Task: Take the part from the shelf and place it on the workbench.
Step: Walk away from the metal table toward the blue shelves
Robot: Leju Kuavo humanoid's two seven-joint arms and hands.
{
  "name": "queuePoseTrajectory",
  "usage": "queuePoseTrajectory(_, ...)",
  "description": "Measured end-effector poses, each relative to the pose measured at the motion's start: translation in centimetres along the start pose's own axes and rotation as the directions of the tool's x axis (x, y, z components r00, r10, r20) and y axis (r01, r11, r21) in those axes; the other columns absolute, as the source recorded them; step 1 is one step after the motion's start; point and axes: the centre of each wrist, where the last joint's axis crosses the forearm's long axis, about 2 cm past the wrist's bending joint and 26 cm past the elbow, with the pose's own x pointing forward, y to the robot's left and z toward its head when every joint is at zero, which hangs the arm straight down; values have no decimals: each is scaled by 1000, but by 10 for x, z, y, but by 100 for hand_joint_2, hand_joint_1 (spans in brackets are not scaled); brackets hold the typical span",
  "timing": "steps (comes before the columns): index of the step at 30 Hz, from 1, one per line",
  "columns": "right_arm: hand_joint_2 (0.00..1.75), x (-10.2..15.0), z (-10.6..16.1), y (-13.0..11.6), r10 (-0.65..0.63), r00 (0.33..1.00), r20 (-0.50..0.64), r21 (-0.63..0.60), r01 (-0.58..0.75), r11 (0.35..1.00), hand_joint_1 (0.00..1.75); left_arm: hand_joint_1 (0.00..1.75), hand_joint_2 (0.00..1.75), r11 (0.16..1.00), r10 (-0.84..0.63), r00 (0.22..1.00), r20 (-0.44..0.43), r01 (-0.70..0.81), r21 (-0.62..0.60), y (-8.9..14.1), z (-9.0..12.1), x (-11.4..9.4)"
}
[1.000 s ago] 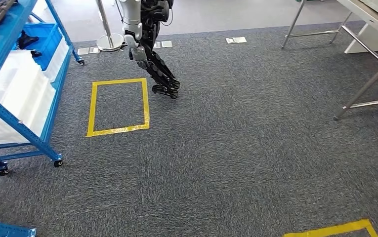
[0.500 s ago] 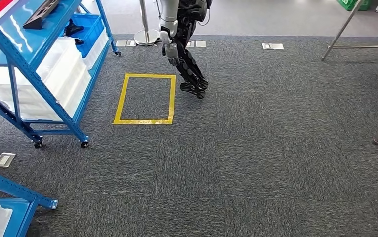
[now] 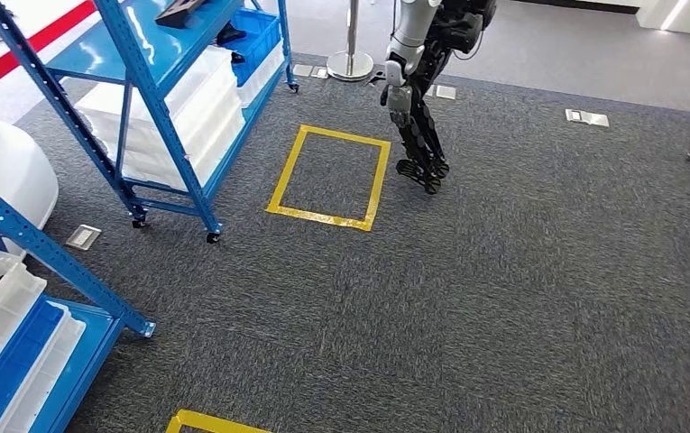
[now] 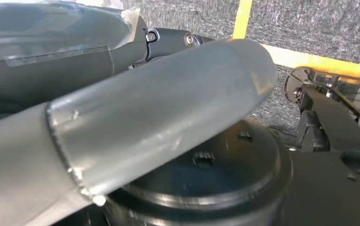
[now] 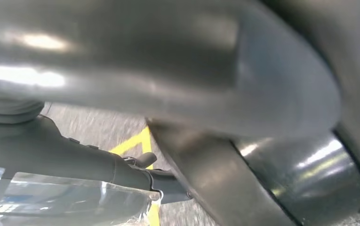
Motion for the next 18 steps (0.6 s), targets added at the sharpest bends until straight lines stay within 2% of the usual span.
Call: queuePoseTrajectory(18, 0, 1, -1, 4, -44, 999, -17, -8, 43, 999, 0, 0, 0, 991, -136, 991, 17, 136, 8, 15, -2, 7)
